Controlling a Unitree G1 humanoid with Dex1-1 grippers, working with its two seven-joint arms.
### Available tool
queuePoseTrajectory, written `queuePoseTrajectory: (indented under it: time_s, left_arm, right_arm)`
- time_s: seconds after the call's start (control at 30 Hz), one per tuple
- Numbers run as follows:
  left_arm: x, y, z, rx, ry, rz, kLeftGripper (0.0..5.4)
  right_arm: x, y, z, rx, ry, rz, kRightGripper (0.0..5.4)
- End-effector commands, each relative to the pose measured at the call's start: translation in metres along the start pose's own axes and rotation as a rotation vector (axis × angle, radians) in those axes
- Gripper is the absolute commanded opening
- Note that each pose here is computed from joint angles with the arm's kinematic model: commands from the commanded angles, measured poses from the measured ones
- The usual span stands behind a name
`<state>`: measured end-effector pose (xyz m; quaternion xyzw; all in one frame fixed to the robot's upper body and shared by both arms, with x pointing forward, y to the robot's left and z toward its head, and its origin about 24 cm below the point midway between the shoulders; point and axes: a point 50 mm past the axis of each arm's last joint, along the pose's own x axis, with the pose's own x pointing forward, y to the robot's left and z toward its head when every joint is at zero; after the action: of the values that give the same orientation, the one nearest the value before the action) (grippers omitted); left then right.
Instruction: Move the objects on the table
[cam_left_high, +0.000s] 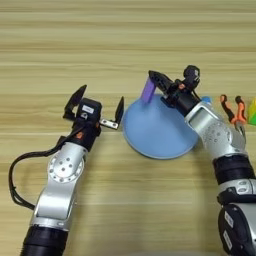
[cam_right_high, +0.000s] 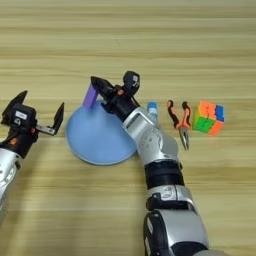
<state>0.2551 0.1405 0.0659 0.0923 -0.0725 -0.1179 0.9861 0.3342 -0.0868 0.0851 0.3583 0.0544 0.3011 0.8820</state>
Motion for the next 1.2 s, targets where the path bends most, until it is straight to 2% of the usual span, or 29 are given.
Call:
queuePoseTrajectory:
  time_s: [0.03, 0.4, 0.67, 0.97, 1.2]
  left_arm:
    - [-0.001, 0.005, 0.001, -0.010, -0.002, 0.021, 5.40]
    - [0.000, 0.013, 0.002, -0.011, -0.008, 0.060, 5.40]
    - [0.000, 0.014, 0.002, -0.010, -0.009, 0.063, 5.40]
    - [0.001, 0.015, 0.003, -0.008, -0.009, 0.062, 5.40]
    - [0.001, 0.014, 0.003, -0.008, -0.010, 0.060, 5.40]
  right_arm:
    - [-0.008, -0.003, -0.002, -0.005, 0.020, -0.029, 0.78]
    - [-0.020, -0.016, -0.008, -0.003, 0.049, -0.095, 0.78]
    - [-0.021, -0.027, -0.027, 0.006, 0.142, -0.161, 0.78]
    - [-0.023, -0.031, -0.039, 0.033, 0.212, -0.195, 0.78]
    - [-0.023, -0.034, -0.042, 0.002, 0.247, -0.212, 0.78]
